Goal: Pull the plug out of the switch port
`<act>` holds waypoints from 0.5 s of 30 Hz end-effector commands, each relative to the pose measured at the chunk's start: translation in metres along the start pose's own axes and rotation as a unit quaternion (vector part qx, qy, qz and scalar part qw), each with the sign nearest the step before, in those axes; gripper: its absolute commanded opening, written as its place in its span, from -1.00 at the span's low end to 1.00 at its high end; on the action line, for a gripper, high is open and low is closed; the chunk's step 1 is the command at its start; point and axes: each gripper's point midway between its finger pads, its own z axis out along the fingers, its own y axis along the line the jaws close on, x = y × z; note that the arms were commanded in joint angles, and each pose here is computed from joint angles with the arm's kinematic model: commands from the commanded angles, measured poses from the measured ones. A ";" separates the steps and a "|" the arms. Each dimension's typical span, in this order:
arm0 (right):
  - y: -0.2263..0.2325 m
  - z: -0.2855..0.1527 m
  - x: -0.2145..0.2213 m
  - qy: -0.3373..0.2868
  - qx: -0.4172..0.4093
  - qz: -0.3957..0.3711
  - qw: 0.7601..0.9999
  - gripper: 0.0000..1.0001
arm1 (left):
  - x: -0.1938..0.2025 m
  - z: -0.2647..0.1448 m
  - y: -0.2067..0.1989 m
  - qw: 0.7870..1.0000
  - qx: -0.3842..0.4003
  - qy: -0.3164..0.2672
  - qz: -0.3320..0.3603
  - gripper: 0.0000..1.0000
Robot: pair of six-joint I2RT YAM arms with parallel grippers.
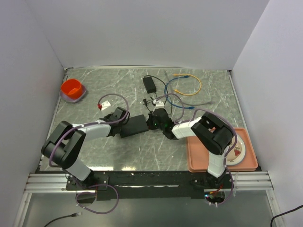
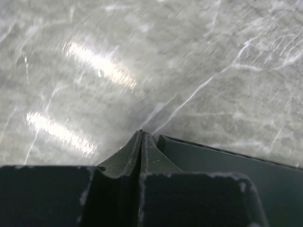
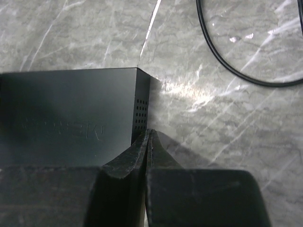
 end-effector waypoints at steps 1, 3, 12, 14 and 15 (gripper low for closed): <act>0.097 -0.066 0.150 0.267 -0.187 0.000 0.946 -1.00 | 0.120 -0.029 -0.067 0.951 0.171 0.251 0.050 -0.89; 0.097 -0.067 0.153 0.267 -0.187 0.000 0.945 -1.00 | 0.121 -0.030 -0.078 0.946 0.191 0.256 0.051 -0.93; 0.096 -0.076 0.161 0.270 -0.178 -0.019 0.946 -1.00 | 0.098 -0.030 -0.103 0.950 0.217 0.217 0.050 -0.91; 0.094 -0.076 0.162 0.273 -0.173 -0.021 0.946 -1.00 | 0.095 -0.030 -0.105 0.951 0.214 0.217 0.050 -0.92; 0.091 -0.075 0.161 0.270 -0.167 -0.024 0.948 -1.00 | 0.092 -0.030 -0.105 0.954 0.209 0.212 0.045 -0.92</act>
